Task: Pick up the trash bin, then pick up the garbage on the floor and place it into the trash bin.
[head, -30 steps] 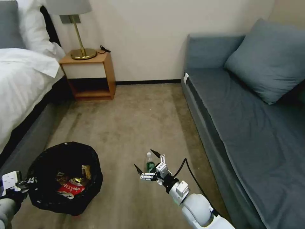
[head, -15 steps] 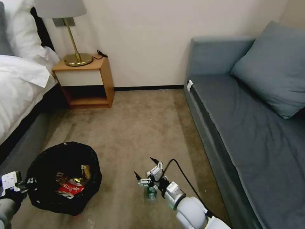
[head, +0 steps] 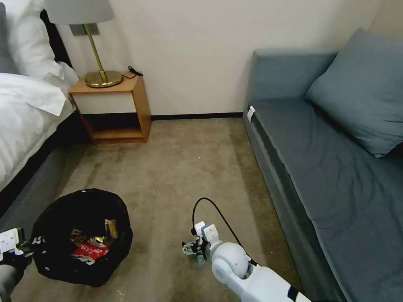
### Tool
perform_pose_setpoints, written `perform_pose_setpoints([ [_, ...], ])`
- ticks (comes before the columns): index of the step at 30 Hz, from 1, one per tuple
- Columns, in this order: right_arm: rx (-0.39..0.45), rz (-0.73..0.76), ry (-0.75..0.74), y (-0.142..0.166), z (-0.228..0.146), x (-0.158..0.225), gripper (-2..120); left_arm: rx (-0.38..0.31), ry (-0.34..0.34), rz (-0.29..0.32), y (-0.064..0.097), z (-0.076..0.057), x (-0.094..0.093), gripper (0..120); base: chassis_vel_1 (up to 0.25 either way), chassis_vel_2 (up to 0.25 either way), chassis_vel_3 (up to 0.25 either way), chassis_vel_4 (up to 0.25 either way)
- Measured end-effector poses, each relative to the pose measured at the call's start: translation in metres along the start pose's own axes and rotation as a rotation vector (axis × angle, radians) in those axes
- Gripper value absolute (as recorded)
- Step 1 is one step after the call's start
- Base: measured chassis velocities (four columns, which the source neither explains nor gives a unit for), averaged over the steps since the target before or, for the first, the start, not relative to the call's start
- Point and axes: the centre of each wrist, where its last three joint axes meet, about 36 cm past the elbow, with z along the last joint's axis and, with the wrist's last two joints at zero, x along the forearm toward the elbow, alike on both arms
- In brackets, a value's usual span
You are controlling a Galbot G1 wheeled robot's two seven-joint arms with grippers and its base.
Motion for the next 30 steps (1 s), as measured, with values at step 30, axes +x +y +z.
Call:
perform_pose_setpoints([
  [30,-0.048,0.084,0.162,0.01,0.008,-0.078,65,0.005,0.0,-0.008,0.004,-0.001,-0.002,3,0.0,0.0,0.0,0.0],
])
